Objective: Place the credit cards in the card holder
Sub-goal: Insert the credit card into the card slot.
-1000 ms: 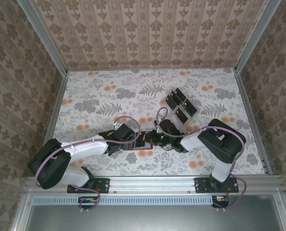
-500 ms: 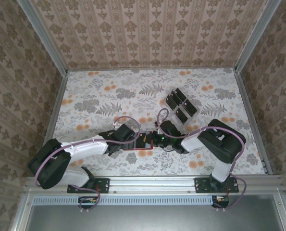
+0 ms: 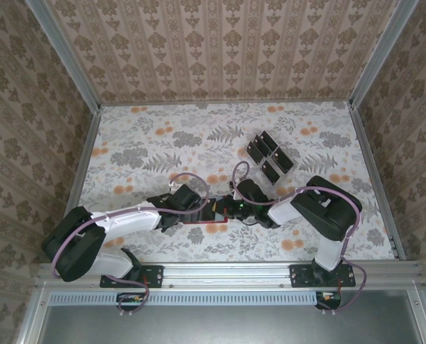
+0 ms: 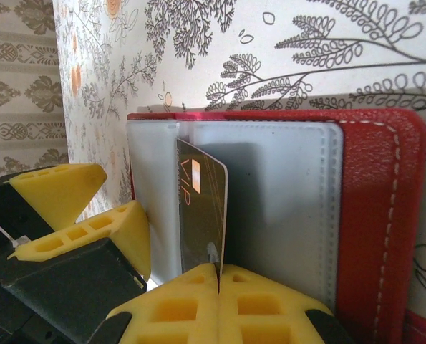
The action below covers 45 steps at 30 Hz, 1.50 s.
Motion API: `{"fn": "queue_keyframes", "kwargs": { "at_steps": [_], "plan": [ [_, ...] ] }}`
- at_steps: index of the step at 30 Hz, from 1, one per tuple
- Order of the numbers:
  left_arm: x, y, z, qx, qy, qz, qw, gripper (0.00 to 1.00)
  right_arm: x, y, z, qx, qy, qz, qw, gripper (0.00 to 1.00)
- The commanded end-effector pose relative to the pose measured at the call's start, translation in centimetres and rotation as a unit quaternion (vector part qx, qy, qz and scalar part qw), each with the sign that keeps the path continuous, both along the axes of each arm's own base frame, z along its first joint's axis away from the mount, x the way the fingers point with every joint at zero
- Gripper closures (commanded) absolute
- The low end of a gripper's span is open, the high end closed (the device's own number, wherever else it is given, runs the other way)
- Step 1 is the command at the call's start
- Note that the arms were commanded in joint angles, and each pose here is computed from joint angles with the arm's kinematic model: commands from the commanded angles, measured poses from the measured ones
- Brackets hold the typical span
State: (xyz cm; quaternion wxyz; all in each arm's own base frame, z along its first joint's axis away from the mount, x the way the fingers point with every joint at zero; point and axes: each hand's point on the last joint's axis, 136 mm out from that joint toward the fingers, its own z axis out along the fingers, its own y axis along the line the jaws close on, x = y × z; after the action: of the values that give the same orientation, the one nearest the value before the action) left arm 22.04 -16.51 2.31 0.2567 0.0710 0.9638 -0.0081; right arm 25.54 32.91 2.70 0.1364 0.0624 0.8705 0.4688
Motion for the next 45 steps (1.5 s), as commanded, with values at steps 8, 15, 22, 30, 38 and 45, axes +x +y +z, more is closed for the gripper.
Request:
{"fn": "queue_keyframes", "kwargs": {
  "at_steps": [8,15,22,30,38,45],
  "plan": [
    [-1.7,2.2,-1.9,0.045,0.038,0.003,0.998,0.0,-1.1,0.7,-2.1,-0.02,0.039,0.024,0.999,1.0],
    [-1.6,2.0,-1.6,0.041,0.035,0.003,0.999,0.0,-1.1,1.5,-2.3,-0.027,0.044,0.037,0.998,1.0],
    [-0.8,1.4,0.2,0.027,0.02,0.0,0.999,0.0,-1.1,1.8,-2.6,-0.056,0.052,0.047,0.996,1.0],
    [0.2,3.1,2.7,0.012,0.009,0.036,0.999,0.0,-0.6,1.6,-0.1,-0.09,0.034,0.058,0.994,0.63],
    [-0.1,5.5,2.8,0.002,0.013,0.066,0.998,0.0,0.2,0.4,3.2,-0.158,0.007,0.067,0.985,0.54],
    [-0.6,5.8,1.6,-0.003,0.029,0.076,0.997,0.0,0.3,-0.5,3.3,-0.263,-0.006,0.082,0.961,0.79]
  ]
}}
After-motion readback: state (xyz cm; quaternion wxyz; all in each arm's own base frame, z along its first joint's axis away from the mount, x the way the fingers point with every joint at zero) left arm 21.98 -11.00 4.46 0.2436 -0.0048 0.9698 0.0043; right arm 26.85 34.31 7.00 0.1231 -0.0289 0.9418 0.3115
